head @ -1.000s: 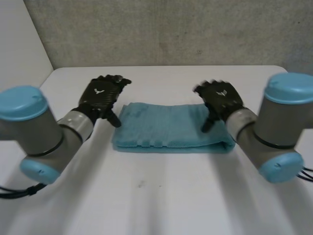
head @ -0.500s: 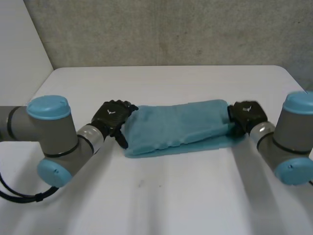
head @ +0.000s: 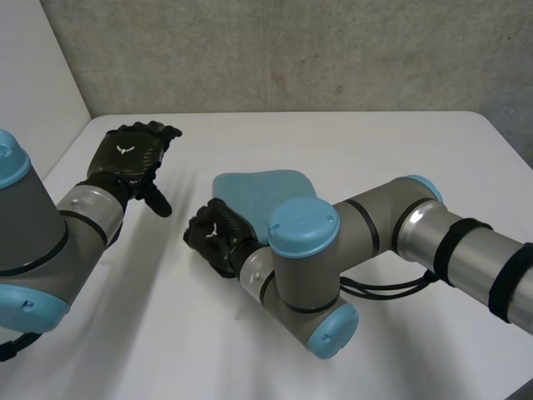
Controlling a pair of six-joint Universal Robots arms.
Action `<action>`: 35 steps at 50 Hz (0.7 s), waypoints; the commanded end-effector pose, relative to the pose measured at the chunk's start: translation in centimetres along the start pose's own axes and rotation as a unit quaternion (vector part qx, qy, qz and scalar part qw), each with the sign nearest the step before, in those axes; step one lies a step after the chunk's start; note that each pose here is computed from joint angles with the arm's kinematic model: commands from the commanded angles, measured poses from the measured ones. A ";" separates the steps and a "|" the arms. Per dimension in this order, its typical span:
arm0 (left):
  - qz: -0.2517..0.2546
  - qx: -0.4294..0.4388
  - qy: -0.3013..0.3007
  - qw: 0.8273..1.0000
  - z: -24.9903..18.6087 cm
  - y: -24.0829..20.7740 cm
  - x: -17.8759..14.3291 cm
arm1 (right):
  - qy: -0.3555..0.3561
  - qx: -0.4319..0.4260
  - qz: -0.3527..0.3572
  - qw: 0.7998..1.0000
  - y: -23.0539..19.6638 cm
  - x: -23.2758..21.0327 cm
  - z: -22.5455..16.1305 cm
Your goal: Fold the laundry
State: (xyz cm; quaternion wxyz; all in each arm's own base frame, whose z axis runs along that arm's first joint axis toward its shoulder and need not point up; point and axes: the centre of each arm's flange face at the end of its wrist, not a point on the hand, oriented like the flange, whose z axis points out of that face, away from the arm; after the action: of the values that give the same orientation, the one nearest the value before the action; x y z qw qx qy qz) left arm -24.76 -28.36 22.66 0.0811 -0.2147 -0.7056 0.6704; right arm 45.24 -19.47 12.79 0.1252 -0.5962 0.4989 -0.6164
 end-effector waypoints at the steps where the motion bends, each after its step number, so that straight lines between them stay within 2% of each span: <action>1: 0.002 0.010 0.000 1.000 1.2 -0.2 0.0 | 0.131 -0.017 0.056 0.990 -3.2 6.9 -2.5; 4: 0.002 0.021 0.012 1.000 2.3 -0.7 1.0 | 0.158 -0.015 0.119 0.980 -3.3 9.3 -3.9; 6: 0.000 0.028 0.022 0.999 2.7 -1.0 1.8 | 0.180 -0.007 0.206 0.962 -2.6 12.1 -5.5; 7: -0.009 0.039 0.045 0.998 3.0 -1.6 3.7 | 0.181 -0.004 0.223 0.958 -2.4 12.5 -5.9; 15: -0.041 0.031 0.101 0.994 3.9 -0.7 8.4 | 0.166 -0.028 0.359 0.918 1.2 14.9 -7.5; 19: -0.043 -0.027 0.115 0.992 4.6 2.8 9.7 | 0.165 -0.051 0.389 0.905 3.6 15.2 -7.0; 26: -0.039 -0.102 0.097 0.989 4.9 7.3 9.5 | 0.137 -0.127 0.416 0.890 8.7 13.0 -4.7; 30: -0.037 -0.114 0.080 0.990 4.8 7.9 8.8 | 0.118 -0.166 0.429 0.880 10.4 11.9 -4.1; 35: -0.035 -0.115 0.071 0.990 4.3 6.5 7.9 | 0.107 -0.180 0.421 0.883 9.4 12.7 -4.2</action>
State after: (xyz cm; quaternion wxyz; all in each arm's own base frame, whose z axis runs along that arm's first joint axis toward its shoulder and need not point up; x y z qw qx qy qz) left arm -33.13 -28.96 13.08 0.1393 -0.2521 -0.7760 0.5612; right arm 34.07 -31.39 13.60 0.2176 -0.2590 0.8065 -0.4849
